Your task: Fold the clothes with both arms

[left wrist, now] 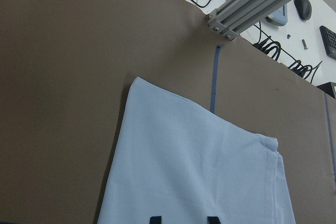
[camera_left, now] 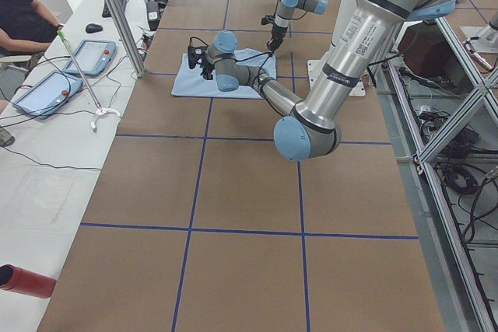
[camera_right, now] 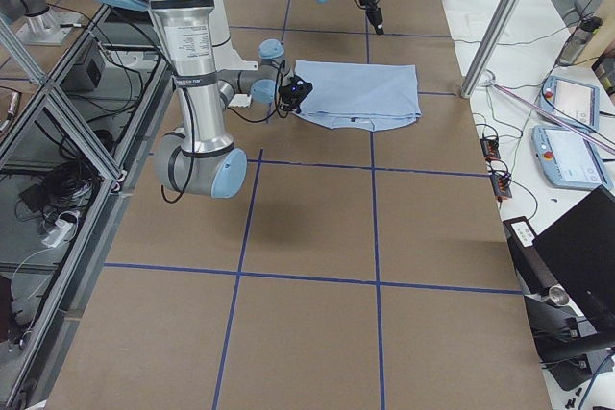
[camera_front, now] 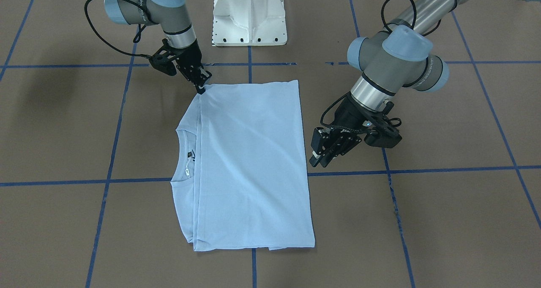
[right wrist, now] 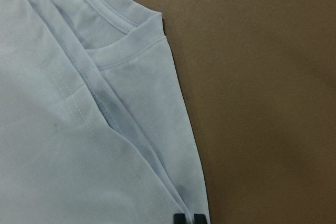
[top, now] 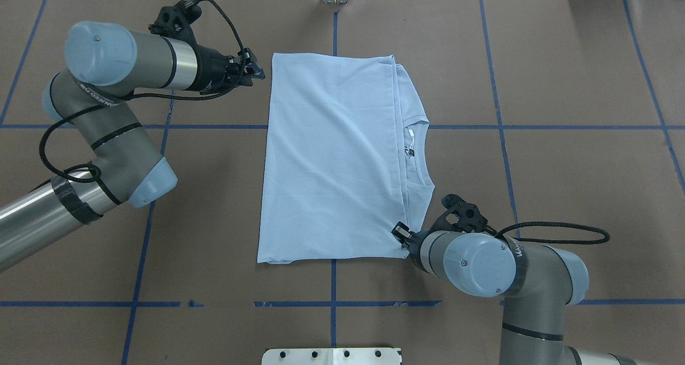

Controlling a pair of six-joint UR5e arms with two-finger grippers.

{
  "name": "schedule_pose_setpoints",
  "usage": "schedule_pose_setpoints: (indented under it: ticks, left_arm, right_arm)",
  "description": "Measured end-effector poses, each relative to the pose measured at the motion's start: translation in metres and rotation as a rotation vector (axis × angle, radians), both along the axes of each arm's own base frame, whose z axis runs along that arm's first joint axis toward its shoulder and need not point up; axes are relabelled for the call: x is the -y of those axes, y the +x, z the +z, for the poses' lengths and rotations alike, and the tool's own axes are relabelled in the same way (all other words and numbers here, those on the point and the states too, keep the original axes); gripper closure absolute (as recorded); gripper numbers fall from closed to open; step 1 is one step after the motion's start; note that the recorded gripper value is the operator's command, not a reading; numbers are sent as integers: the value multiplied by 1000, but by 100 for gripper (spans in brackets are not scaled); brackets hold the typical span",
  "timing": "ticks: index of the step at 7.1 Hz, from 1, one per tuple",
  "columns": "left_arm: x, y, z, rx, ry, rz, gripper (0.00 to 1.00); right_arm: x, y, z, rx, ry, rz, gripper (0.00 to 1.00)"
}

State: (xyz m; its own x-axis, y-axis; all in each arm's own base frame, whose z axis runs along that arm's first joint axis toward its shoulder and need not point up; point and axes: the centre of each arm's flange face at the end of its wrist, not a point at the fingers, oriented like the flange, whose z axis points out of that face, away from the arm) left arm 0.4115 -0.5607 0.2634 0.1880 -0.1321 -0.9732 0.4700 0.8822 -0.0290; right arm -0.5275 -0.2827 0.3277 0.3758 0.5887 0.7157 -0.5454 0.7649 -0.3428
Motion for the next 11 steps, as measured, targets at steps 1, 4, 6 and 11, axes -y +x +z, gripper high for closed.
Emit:
schedule_pose_setpoints:
  ticks: [1,4,6,11]
  left_arm:
    - [0,0,0,0,0,0,60]
    - [0,0,1,2,-2,-2,60]
    - [0,0,5,6,-6,-1,60]
    - [-1,0,7,7,-7,0,58]
  right_arm:
    - [1,0,0,0,0,1,48]
    - [3,-2,-2,-32,-8,5,49]
    - [4,-5,-5,-56,-15,4,50]
    - [3,-8,-4,-64,-17,-1,52]
